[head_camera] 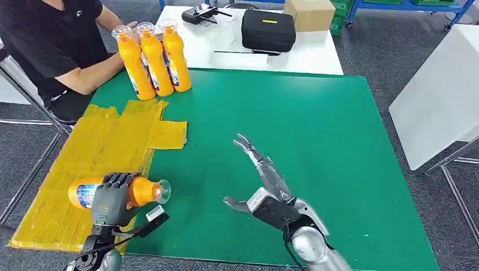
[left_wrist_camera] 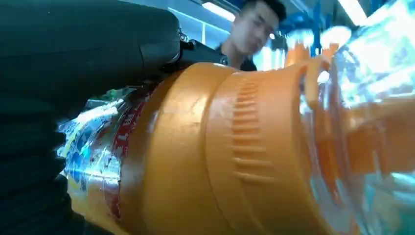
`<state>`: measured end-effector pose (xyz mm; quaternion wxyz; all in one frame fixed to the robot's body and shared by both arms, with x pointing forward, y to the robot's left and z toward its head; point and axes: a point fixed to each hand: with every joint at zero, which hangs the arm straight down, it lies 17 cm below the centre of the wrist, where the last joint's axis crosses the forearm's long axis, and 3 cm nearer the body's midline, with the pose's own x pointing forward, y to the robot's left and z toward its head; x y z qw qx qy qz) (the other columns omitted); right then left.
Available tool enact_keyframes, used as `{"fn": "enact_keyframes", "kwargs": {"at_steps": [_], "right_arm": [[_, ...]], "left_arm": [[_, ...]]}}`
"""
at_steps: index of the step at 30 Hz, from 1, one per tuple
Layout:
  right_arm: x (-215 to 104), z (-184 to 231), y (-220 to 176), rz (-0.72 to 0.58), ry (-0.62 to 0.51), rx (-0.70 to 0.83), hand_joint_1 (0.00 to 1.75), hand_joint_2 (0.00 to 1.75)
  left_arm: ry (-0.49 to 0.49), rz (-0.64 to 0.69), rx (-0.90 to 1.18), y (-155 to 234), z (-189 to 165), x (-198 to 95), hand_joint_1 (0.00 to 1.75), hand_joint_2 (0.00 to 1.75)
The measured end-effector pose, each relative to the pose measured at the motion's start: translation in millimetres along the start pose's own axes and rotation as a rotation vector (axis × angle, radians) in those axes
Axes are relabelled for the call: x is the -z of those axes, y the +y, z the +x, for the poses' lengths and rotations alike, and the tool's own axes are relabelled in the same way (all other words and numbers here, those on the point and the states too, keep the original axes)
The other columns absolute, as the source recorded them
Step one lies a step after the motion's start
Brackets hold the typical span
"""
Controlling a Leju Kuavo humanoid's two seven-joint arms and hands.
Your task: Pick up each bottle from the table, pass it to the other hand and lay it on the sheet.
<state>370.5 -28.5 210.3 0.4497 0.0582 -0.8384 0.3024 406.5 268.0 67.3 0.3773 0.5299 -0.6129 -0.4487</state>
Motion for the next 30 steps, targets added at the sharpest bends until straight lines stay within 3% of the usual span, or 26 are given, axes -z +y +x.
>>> {"fn": "enact_keyframes", "kwargs": {"at_steps": [2,3,9,18,19,25,30], "right_arm": [[-2,-2,-2,0.001,0.003,-0.002,0.0,1.75],[-2,-3,-3,0.001,0.005,-0.004,0.0,1.75],[-3,-5,-4,0.006,0.008,-0.01,0.0,1.75],[-4,-7,-5,0.007,0.012,-0.017,0.0,1.75],[-5,-7,-5,0.006,0.014,-0.02,0.0,0.0],[-12,-14,-2,0.016,0.034,-0.046,0.0,0.0],[-15,-15,1,0.013,0.042,-0.049,0.0,0.0]], "left_arm": [[-0.004,-0.07,0.005,-25,2,-3,0.0,1.75],[-0.006,-0.101,0.002,-37,4,-5,0.0,0.0],[0.001,-0.187,-0.057,-66,6,12,0.0,0.0],[-0.011,-0.217,-0.112,-75,11,14,0.0,0.0],[-0.013,-0.218,-0.141,-75,12,14,0.0,0.0],[-0.002,-0.169,-0.56,-42,34,15,0.0,0.0],[-0.004,-0.121,-0.762,-13,50,7,0.0,0.0]]}}
